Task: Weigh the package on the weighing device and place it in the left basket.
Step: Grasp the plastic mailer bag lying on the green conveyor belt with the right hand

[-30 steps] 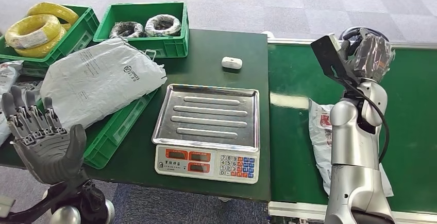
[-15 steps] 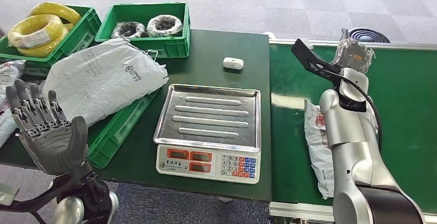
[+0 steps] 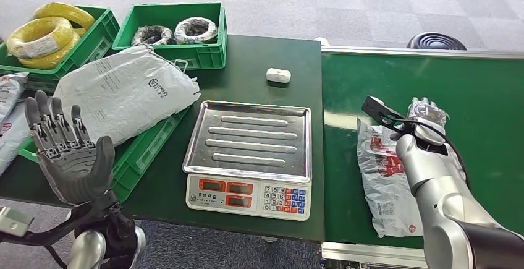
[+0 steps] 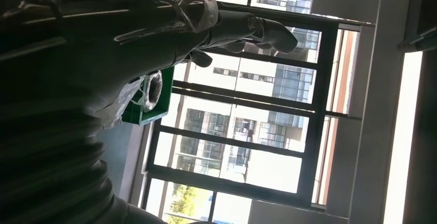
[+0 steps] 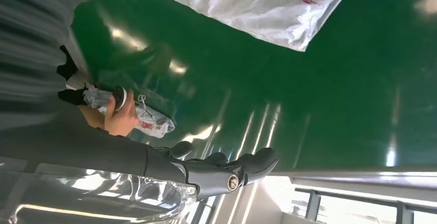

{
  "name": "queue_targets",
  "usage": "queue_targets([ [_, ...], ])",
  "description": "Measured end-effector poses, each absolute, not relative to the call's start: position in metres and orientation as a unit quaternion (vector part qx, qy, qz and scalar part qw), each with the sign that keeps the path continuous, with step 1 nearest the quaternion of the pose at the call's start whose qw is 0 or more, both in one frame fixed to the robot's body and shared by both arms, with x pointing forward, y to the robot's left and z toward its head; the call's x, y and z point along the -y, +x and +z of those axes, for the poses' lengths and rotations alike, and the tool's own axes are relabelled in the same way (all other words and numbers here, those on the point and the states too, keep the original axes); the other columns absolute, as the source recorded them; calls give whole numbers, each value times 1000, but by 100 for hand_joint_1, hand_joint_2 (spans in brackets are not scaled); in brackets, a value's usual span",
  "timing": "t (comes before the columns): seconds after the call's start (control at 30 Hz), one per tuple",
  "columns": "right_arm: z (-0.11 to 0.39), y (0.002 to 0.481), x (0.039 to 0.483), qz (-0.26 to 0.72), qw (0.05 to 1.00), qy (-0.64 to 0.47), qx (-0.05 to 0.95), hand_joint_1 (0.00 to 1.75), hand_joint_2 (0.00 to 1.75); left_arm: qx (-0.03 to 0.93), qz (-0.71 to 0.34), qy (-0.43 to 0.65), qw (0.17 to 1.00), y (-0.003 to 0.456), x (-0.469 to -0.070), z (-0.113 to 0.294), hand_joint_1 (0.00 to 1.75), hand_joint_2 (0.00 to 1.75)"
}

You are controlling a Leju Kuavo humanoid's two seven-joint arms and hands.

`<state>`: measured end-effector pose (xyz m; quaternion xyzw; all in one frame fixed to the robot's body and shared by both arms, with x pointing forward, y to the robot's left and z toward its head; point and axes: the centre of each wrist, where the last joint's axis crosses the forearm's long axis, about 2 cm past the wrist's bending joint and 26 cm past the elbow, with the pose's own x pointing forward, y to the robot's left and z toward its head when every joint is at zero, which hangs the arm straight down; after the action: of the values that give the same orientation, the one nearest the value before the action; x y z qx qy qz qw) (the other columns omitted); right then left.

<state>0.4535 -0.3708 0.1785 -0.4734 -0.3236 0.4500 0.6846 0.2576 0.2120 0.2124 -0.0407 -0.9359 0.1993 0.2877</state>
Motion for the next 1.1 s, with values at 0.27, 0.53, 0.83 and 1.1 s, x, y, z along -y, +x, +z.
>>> queue_targets([
  [0.27, 159, 440, 390, 440, 798, -296, 285, 0, 175, 934, 193, -52, 296, 266, -211, 208, 0, 175],
  [0.53, 136, 421, 408, 395, 848, -166, 312, 0, 175, 933, 184, -56, 304, 277, -211, 205, 0, 175],
  [0.83, 114, 406, 404, 377, 838, -23, 393, 128, 175, 933, 178, -54, 308, 277, -213, 203, 0, 175],
  [1.1, 115, 409, 390, 380, 831, -3, 407, 175, 175, 932, 180, -44, 310, 268, -219, 199, 0, 175],
])
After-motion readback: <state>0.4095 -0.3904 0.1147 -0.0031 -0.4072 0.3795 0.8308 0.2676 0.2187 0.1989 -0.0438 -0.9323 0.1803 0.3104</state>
